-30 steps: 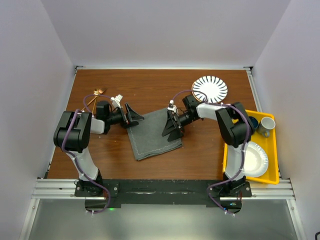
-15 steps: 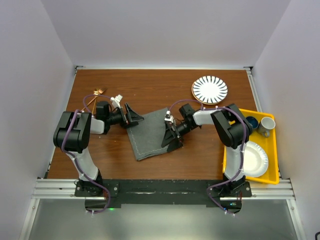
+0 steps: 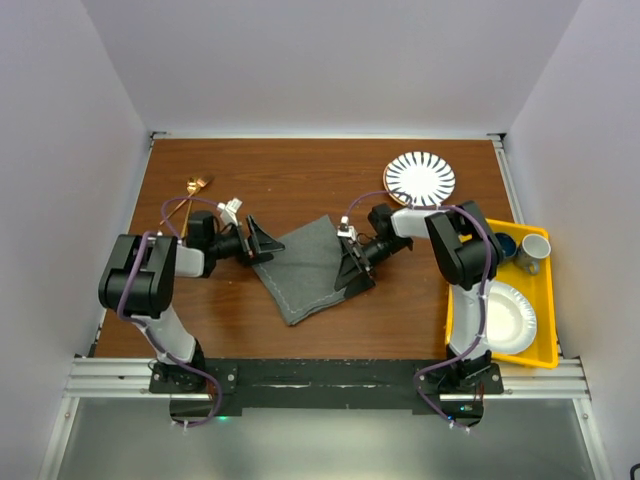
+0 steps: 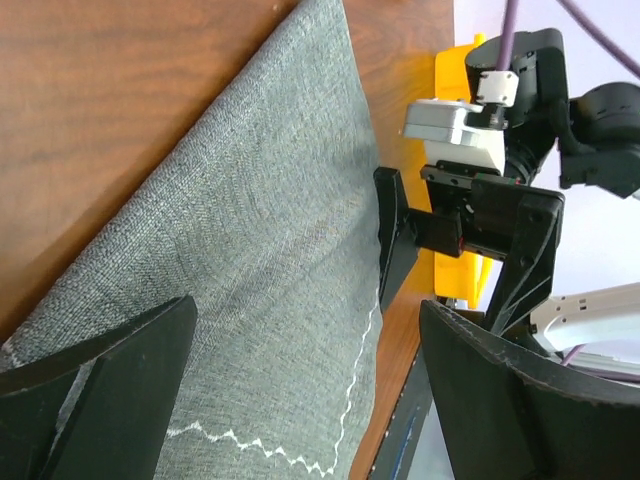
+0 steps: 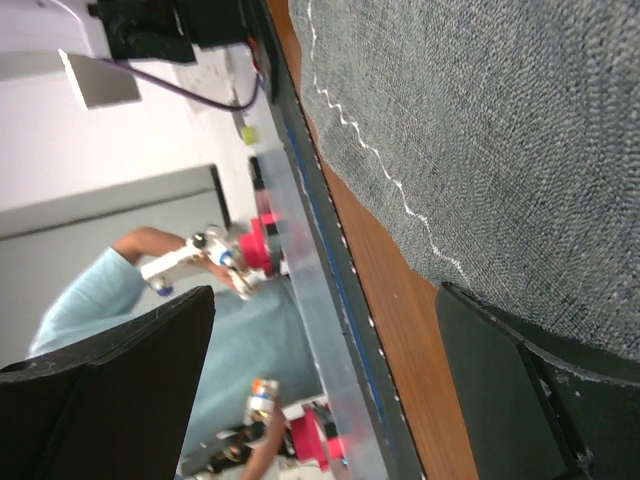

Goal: Fold the napkin into a case and place the utensils inside
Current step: Smooth out the square-folded napkin at the center of the board.

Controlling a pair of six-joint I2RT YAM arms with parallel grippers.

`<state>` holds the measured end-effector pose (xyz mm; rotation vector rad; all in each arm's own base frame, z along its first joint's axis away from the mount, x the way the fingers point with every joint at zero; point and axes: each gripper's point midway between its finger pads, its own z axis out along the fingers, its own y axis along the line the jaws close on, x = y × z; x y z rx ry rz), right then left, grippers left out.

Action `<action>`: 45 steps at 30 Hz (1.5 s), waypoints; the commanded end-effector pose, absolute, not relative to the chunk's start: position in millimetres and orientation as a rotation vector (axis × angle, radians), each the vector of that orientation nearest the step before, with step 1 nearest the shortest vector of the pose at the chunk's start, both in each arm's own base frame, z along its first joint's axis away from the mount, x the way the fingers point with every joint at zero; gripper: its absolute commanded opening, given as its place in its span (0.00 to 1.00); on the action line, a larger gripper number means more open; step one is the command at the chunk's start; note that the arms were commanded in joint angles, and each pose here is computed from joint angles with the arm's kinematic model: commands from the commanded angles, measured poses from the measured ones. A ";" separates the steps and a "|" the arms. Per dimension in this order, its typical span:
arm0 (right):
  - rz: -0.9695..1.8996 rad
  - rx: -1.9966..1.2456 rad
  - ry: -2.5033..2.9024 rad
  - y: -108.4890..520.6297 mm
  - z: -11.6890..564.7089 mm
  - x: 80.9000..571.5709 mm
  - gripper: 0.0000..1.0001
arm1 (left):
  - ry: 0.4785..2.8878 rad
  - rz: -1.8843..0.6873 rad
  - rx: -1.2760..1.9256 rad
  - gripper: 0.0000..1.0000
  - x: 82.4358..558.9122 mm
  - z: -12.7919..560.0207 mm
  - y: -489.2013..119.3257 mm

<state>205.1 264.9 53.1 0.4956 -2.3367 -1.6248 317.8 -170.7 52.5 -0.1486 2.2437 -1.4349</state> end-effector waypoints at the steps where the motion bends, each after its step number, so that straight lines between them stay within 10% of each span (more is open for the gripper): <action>1: -1.471 0.801 -2.335 256.1 53.0 185.1 0.98 | 2.272 -1.421 -0.208 1.00 296.7 51.5 -163.7; 11: -1.612 0.908 -2.394 288.8 134.0 237.7 0.85 | 2.057 -1.373 -0.012 1.00 329.8 137.9 -169.5; 31: -1.152 0.971 -2.622 278.7 7.1 257.9 0.66 | 2.353 -1.300 -0.205 1.00 301.8 41.5 -149.1; 45: -1.297 1.182 -2.806 307.1 110.4 295.3 0.52 | 1.710 -0.537 1.437 1.00 261.6 147.2 -139.2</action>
